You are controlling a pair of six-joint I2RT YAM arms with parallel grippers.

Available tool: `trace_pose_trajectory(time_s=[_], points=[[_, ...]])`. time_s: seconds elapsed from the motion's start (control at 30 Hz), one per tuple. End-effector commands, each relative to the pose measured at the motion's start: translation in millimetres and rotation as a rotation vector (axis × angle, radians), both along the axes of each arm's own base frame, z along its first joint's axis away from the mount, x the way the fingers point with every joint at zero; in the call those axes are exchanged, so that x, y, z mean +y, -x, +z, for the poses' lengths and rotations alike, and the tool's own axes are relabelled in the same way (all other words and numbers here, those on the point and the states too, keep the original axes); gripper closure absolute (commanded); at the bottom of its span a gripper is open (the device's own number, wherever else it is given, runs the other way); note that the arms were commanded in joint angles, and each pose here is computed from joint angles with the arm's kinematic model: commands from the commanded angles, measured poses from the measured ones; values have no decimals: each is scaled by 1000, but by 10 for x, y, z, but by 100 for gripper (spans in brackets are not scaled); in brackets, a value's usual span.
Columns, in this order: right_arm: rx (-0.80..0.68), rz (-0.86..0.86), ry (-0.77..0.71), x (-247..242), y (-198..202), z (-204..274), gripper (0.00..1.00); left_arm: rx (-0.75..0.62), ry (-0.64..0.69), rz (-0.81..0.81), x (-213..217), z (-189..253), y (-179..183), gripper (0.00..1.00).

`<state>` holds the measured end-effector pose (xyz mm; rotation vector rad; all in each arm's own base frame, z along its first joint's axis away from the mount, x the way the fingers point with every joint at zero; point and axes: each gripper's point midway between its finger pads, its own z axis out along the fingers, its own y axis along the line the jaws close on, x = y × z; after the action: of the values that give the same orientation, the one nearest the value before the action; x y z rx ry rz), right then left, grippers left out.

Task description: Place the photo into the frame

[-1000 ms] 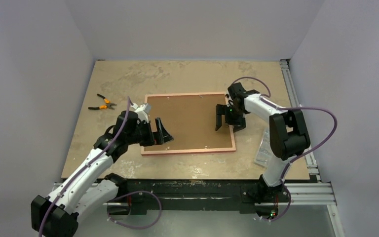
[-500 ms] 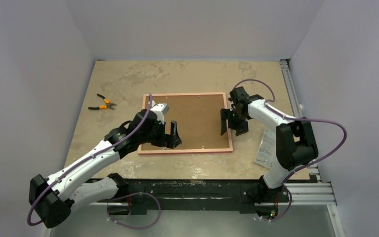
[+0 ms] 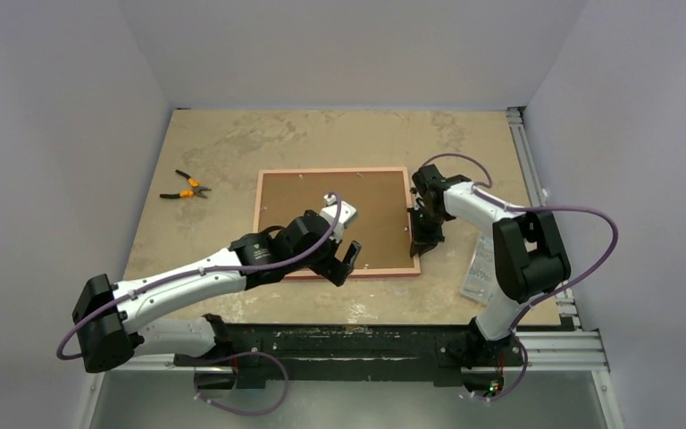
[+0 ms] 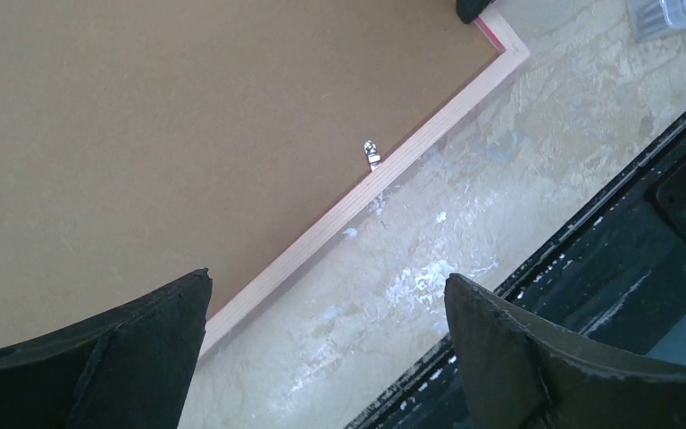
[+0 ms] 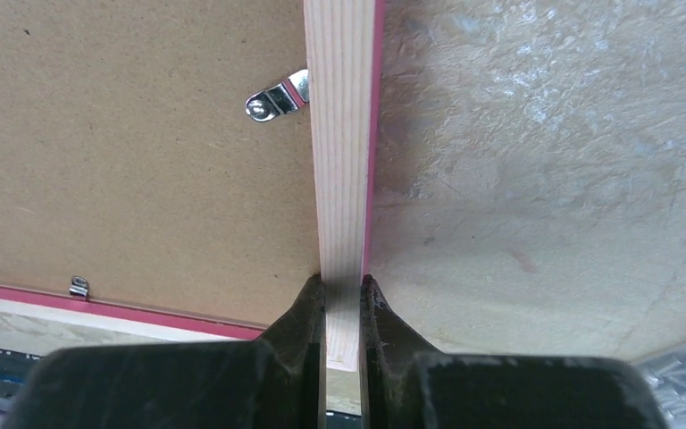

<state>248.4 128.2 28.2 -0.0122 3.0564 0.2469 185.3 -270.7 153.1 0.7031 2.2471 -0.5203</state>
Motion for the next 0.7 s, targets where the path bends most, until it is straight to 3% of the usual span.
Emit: trace_pose_trajectory(time_s=[0.0,0.3,0.4,0.5,0.67], points=[[-90,19,-40,115,-208,399,100,-202,-24,-65,-212,221,-139,0],[-164,26,-91,214,-356,1061,100,-439,-320,-145,-397,-53,-31,0],[-173,25,-106,228,-345,1166,100,-465,-420,-85,-375,-177,-90,0],[-172,29,-120,238,-305,1223,100,-512,-546,74,-265,-148,-248,0],[-165,40,-150,265,-219,1291,100,-577,-681,142,-286,-251,-384,0]])
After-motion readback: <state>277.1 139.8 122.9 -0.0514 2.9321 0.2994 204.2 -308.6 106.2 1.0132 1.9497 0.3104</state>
